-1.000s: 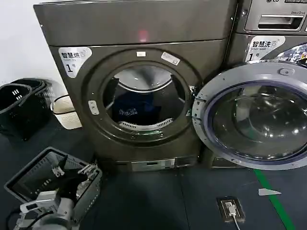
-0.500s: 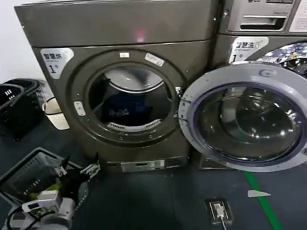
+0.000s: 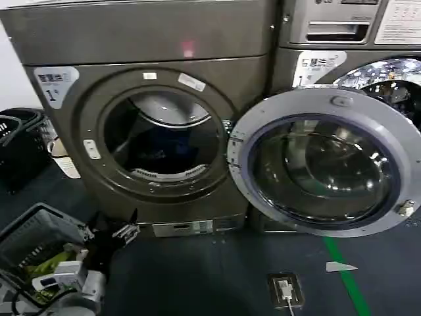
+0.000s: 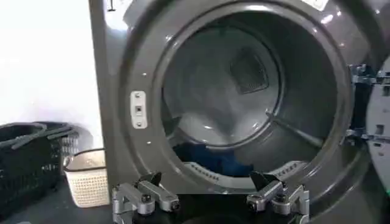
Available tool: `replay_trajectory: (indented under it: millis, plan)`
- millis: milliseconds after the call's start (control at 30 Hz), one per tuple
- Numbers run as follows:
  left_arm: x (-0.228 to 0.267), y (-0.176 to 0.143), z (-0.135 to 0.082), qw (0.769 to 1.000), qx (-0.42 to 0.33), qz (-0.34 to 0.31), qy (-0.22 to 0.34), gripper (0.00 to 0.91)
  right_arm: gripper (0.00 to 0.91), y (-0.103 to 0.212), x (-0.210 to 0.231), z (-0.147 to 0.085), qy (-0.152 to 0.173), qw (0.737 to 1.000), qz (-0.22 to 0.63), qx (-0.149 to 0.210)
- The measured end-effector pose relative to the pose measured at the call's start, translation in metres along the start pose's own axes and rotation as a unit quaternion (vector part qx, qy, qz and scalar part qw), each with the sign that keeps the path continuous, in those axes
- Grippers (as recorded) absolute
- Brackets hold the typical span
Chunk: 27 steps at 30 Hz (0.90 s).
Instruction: Grasp the clothes from the dryer.
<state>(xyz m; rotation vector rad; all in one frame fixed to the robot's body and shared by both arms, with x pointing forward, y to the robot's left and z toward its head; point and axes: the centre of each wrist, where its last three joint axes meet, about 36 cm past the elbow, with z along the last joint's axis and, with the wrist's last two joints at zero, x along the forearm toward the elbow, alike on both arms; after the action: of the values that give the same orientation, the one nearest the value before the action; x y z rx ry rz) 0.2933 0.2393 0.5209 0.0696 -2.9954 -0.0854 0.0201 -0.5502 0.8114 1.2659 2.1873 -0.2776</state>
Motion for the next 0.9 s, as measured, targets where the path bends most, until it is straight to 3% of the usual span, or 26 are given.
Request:
replay_trajectory:
  millis: [900]
  plan:
    - [0.0008,-0.0035,-0.0039,0.999,-0.011,0.023,-0.019,0.907,0.907,-0.0057,0.0048,-0.0071,-0.020,1.000,-0.009,-0.021]
